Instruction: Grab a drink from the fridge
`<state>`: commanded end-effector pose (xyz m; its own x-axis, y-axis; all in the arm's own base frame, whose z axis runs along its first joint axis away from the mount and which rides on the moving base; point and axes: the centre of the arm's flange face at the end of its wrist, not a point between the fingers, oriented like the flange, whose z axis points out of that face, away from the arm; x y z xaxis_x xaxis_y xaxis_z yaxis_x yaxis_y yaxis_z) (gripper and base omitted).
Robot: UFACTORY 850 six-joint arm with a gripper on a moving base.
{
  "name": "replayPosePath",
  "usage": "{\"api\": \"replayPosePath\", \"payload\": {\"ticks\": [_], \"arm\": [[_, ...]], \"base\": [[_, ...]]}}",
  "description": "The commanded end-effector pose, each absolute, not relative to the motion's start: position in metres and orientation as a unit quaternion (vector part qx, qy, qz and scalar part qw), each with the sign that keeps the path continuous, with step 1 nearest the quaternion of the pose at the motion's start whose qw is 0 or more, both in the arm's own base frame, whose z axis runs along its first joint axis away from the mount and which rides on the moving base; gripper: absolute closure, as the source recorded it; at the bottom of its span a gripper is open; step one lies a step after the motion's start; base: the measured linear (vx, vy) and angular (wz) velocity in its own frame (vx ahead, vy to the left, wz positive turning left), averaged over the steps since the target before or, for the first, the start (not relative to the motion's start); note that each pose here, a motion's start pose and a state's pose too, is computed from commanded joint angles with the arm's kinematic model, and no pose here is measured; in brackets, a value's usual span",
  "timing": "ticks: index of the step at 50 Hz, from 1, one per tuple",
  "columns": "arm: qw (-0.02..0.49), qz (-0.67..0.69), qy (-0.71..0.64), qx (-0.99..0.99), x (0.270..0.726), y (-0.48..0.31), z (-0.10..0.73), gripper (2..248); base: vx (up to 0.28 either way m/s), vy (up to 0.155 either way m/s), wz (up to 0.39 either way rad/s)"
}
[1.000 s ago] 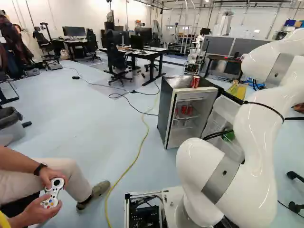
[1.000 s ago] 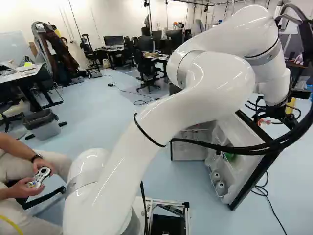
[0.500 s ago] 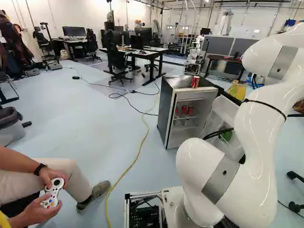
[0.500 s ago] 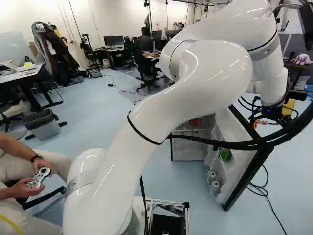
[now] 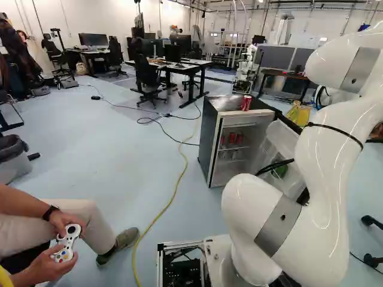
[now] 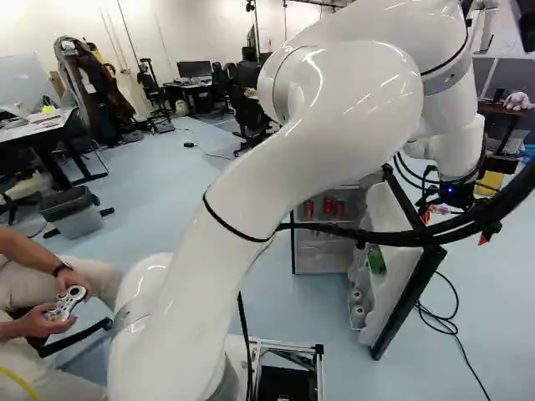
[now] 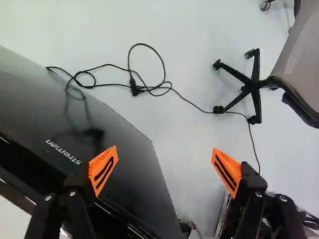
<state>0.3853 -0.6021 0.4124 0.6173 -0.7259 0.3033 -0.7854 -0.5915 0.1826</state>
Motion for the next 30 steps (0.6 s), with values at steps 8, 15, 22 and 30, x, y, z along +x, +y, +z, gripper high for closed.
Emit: {"api": "replayPosePath", "payload": {"ticks": [8, 15, 22, 30], "arm": [[0.147, 0.093, -0.424, 0.889, 0.382, -0.591, 0.413, 3], [0.143, 0.088, -0.422, 0.891, 0.379, -0.581, 0.414, 3], [0.140, 0.084, -0.419, 0.893, 0.376, -0.570, 0.414, 3], [0.137, 0.079, -0.416, 0.895, 0.374, -0.558, 0.415, 3]], "base": [[0.000, 0.000, 0.000], [0.000, 0.000, 0.000], [0.000, 0.000, 0.000], [0.000, 0.000, 0.000]]}}
